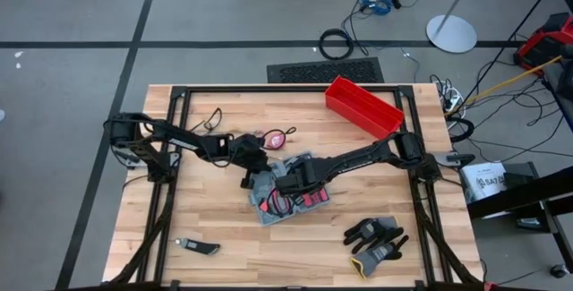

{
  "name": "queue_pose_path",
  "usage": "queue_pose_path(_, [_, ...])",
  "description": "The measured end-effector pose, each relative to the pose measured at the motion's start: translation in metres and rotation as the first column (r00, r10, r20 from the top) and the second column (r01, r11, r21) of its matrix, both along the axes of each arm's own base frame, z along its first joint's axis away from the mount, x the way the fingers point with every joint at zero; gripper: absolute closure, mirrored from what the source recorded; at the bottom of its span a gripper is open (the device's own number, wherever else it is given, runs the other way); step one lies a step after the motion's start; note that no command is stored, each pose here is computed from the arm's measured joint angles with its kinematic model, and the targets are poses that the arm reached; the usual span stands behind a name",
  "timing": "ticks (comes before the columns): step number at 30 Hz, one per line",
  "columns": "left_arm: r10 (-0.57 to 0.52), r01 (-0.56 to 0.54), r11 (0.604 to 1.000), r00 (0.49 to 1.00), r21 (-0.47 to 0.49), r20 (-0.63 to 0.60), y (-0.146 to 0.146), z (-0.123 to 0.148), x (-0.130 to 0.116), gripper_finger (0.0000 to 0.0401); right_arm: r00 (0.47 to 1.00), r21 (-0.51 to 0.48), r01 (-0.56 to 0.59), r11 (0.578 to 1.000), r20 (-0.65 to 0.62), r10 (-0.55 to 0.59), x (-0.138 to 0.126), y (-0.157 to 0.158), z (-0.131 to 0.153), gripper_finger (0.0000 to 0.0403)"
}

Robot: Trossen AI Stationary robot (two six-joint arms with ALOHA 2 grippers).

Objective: Prefit tool cases
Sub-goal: Put the screwdriver bits into the toolbox

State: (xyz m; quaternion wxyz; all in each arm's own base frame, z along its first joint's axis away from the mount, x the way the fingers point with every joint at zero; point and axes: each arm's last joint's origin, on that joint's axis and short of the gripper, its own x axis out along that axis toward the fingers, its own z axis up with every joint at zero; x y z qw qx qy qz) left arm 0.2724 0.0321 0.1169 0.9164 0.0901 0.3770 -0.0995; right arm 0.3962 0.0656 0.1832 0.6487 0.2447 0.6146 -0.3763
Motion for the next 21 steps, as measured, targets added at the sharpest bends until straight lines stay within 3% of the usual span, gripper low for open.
queue_pose_path(21, [-0.001,0.001,1.000,1.000,0.000,-0.001,-0.0002,-0.0003,-0.0002,0.0401,1.000,0.005,-0.001,1.000,0.022,0.001,0.0068,-0.0039,-0.0087,0.0403])
